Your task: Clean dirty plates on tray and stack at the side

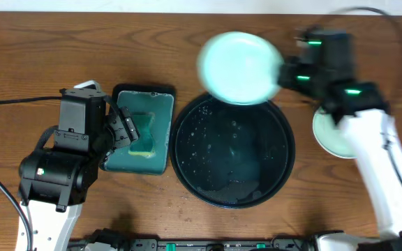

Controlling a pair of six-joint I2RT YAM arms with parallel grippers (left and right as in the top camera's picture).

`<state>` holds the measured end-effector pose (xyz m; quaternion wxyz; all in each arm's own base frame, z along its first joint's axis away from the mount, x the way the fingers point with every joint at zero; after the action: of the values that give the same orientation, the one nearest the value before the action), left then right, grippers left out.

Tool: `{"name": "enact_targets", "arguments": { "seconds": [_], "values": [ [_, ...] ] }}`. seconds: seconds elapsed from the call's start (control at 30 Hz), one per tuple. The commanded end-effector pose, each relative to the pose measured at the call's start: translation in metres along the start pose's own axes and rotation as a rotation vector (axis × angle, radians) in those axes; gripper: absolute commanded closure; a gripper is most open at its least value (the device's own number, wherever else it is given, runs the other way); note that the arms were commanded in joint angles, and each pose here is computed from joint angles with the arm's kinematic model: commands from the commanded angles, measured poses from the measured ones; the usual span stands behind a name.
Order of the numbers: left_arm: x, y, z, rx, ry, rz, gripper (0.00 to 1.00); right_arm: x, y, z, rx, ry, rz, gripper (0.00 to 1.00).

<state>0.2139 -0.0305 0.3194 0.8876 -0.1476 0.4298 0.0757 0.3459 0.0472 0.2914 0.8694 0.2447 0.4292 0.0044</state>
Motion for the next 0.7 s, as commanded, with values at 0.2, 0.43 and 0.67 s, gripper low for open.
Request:
{"name": "enact_targets", "arguments": {
  "seconds": [0.2, 0.43, 0.67],
  "values": [
    [-0.004, 0.000, 0.003, -0.004, -0.012, -0.005, 0.19, -0.004, -0.175, -0.001, 0.380, 0.062, -0.582, 0.99],
    [-0.004, 0.000, 0.003, -0.004, -0.012, -0.005, 0.19, 0.026, -0.257, -0.038, 0.589, 0.213, -0.665, 0.99],
    [-0.004, 0.000, 0.003, -0.004, -0.012, -0.005, 0.19, 0.025, -0.254, -0.032, 0.566, 0.244, -0.468, 0.57]
  ]
}}
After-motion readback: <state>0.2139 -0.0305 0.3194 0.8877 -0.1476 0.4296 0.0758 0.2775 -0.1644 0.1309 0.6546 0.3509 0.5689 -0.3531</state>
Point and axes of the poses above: each gripper's point midway between its finger pads, its own x axis out along the fingers, its own y axis along the line the jaws close on, z = x × y, the point moved 8 cm from there along -x, back along the fingers
